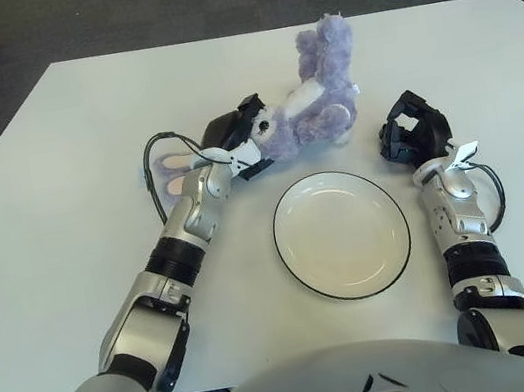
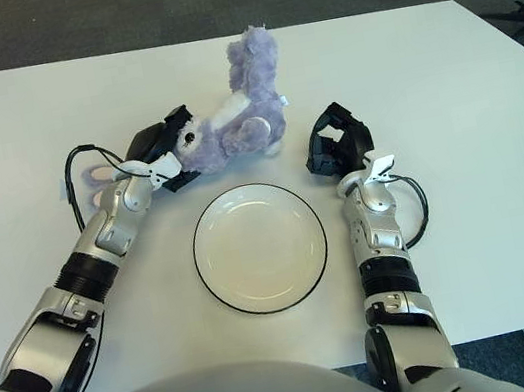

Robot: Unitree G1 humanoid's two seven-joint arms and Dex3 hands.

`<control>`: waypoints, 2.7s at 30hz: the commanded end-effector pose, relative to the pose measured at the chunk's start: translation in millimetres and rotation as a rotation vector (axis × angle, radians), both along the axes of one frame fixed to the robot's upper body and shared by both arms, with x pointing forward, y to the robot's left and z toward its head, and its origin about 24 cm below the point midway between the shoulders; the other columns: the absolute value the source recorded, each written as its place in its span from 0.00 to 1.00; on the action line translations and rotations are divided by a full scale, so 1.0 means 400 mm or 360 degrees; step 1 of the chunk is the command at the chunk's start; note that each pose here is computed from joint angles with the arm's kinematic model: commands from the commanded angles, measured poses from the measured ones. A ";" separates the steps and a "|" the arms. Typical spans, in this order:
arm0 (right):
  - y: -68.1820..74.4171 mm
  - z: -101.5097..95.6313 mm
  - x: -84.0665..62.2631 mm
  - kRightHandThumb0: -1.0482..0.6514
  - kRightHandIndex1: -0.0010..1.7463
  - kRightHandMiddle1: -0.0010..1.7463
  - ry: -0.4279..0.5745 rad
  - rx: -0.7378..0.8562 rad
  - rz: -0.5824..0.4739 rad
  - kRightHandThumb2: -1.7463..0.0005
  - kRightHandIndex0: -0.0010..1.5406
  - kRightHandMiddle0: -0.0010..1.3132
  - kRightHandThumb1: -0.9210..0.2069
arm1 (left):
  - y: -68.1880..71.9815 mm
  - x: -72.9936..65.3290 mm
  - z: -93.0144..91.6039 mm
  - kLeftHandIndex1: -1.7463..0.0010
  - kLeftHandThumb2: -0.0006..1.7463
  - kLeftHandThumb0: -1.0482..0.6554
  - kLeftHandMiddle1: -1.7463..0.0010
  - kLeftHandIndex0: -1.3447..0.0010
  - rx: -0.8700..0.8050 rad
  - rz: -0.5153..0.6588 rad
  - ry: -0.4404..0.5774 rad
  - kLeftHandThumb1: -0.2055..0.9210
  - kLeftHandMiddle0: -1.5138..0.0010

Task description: Put the doll into the plate.

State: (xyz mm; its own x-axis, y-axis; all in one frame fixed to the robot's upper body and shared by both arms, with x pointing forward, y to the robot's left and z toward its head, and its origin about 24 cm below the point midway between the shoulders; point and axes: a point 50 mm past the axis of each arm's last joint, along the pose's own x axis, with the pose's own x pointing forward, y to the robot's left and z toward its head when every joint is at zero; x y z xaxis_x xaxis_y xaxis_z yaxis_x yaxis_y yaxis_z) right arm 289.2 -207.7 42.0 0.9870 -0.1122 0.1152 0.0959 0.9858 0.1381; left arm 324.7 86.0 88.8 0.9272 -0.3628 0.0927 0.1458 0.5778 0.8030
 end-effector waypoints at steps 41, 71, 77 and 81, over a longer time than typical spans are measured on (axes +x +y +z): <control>-0.017 -0.023 0.002 0.31 1.00 1.00 0.0069 0.0016 0.0017 0.18 0.82 0.53 0.63 | 0.075 -0.133 0.156 0.00 0.88 0.94 0.00 0.27 -0.0046 -0.0020 -0.0671 0.30 0.50; -0.012 -0.020 0.006 0.31 1.00 1.00 0.0058 -0.0012 0.0050 0.18 0.82 0.52 0.61 | 0.079 -0.284 0.127 0.00 0.81 0.90 0.00 0.38 -0.0256 -0.0564 -0.0297 0.40 0.56; -0.012 -0.021 0.006 0.31 1.00 1.00 0.0055 -0.0013 0.0055 0.18 0.82 0.52 0.62 | 0.079 -0.294 0.115 0.00 0.78 0.90 0.00 0.42 -0.0202 -0.0596 -0.0230 0.43 0.58; -0.012 -0.021 0.006 0.31 1.00 1.00 0.0054 -0.0013 0.0060 0.18 0.82 0.52 0.61 | 0.077 -0.297 0.111 0.00 0.77 0.89 0.00 0.44 -0.0179 -0.0616 -0.0205 0.44 0.59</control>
State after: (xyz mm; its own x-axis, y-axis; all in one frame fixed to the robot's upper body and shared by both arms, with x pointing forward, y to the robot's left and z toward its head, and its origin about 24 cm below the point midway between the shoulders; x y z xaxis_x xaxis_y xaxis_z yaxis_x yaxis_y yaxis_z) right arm 293.8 -210.8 40.8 0.9906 -0.0762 0.1135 0.0615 0.9899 0.1277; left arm 207.7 117.3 131.4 0.7155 -0.6470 0.2636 0.2674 0.6022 0.7523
